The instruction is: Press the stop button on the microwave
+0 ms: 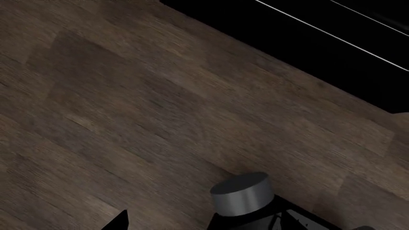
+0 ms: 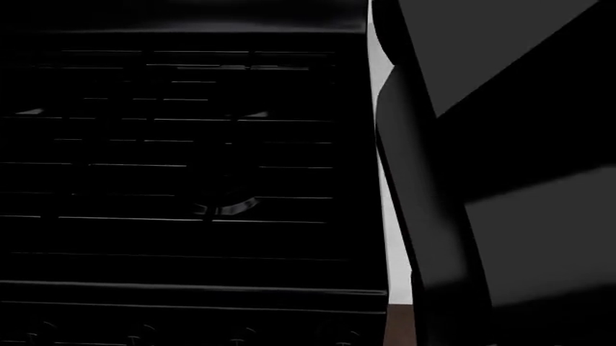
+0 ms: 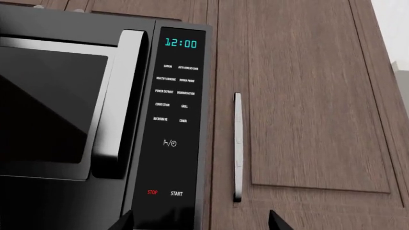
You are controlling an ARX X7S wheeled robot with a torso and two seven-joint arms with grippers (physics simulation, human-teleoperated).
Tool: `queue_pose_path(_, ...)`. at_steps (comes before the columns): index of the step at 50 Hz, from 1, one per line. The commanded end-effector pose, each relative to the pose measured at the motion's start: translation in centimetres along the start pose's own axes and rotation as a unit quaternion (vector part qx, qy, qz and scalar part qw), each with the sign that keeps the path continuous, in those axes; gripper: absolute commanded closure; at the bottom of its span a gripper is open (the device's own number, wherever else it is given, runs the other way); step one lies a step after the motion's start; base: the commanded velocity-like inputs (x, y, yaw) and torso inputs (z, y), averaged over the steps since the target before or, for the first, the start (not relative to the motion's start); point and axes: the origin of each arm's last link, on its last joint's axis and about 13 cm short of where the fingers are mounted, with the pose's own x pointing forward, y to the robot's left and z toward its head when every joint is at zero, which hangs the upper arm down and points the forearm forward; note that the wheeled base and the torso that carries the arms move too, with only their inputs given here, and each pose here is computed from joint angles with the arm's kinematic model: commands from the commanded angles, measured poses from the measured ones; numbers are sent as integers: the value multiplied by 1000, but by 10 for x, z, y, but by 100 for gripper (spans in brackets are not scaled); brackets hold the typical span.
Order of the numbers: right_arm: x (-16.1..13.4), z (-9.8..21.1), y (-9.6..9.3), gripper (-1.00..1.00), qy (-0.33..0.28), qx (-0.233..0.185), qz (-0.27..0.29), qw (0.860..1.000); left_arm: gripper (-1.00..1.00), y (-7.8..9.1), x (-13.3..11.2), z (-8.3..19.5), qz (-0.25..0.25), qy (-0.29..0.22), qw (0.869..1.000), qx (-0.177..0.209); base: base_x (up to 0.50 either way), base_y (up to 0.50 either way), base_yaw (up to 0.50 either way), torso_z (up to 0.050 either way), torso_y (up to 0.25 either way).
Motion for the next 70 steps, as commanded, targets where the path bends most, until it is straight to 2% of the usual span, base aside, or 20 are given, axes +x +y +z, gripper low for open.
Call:
queue_pose_path(1,13,-3,1,-100,11,-9,-5,1000,-100,0,0,0,0,1,1000,-1,0,0,0,50,82)
queue_pose_path(12,16,-7,4,-100,14,-12,0,1000,-100,0,0,0,0,1,1000,-1,14,0,0,50,81)
queue_pose_path(16,17,-8,5,-100,12,-12,16,1000,-100,0,0,0,0,1,1000,-1,470,0,0,50,80)
queue_pose_path(28,16,-8,3,-100,2,-4,5,1000,-100,0,0,0,0,1,1000,-1,364,0,0,50,82)
queue_pose_path(41,33,40,7,-100,-28,6,-5,1000,-100,0,0,0,0,1,1000,-1,0,0,0,50,80)
queue_pose_path(46,39,37,9,-100,-27,6,-6,1000,-100,0,0,0,0,1,1000,-1,0,0,0,50,81)
queue_pose_path(58,41,18,10,-100,-14,-3,-2,1000,-100,0,0,0,0,1,1000,-1,332,491,0,50,80)
queue_pose_path(65,42,14,4,-100,-10,-7,-14,1000,-100,0,0,0,0,1,1000,-1,28,51,0,50,81)
queue_pose_path(70,50,24,-7,-100,-18,-15,-34,999,-100,0,0,0,0,1,1000,-1,0,0,0,50,80)
